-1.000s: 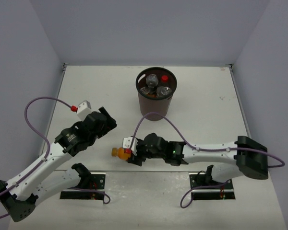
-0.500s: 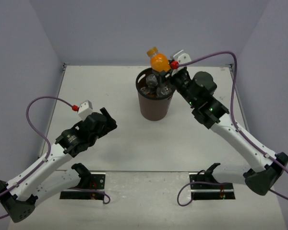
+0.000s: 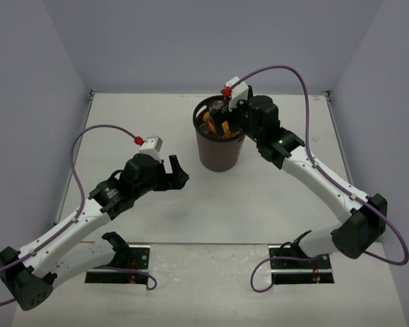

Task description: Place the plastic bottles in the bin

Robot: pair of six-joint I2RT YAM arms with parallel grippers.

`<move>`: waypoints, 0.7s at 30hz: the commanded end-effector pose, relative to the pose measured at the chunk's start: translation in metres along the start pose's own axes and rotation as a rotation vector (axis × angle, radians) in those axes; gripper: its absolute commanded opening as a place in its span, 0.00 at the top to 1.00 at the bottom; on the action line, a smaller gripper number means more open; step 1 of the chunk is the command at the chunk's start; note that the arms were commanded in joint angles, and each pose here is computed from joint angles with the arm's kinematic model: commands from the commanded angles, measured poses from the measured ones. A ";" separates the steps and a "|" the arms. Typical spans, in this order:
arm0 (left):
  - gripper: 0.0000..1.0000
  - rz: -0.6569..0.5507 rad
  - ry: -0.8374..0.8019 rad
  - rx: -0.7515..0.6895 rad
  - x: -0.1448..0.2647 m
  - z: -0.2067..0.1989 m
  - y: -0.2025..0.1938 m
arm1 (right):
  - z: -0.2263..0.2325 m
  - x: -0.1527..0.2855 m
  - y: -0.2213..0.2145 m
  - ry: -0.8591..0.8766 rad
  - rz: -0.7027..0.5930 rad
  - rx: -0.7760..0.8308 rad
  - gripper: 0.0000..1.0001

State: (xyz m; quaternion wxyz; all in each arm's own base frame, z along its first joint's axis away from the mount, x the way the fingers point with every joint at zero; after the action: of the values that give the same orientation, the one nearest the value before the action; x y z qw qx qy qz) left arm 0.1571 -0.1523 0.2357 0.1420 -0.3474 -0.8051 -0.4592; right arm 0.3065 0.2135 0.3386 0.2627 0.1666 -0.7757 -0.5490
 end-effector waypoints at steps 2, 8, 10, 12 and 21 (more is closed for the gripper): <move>0.00 0.033 -0.130 -0.101 -0.005 -0.011 0.002 | -0.007 0.020 0.025 -0.001 -0.085 -0.024 0.01; 0.00 0.006 -0.100 -0.113 -0.006 -0.011 0.007 | -0.018 0.039 0.036 -0.090 -0.114 -0.156 0.01; 0.00 0.008 -0.096 -0.116 -0.006 -0.011 0.007 | -0.027 0.048 0.037 -0.141 -0.126 -0.242 0.01; 0.00 -0.001 -0.077 -0.112 -0.005 -0.009 0.007 | -0.046 0.059 0.028 -0.205 -0.122 -0.323 0.01; 0.00 -0.179 0.188 -0.055 -0.006 0.005 0.029 | -0.084 0.107 -0.082 -0.587 0.057 -0.746 0.01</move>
State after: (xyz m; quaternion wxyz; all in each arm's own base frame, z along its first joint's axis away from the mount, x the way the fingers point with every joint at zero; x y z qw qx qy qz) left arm 0.1668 -0.1516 0.2300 0.1389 -0.3331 -0.7873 -0.4999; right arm 0.2821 0.0896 0.3616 0.0978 -0.0039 -0.6529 -0.7511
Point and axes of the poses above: each gripper's point midway between its finger pads, its own x axis back along the fingers, its own z axis along the line the jaws close on, y = z × x, the point moved 9 cm from there along x, back along the fingers, and after that the axes turned 7 degrees about x, right-handed, at the moved point
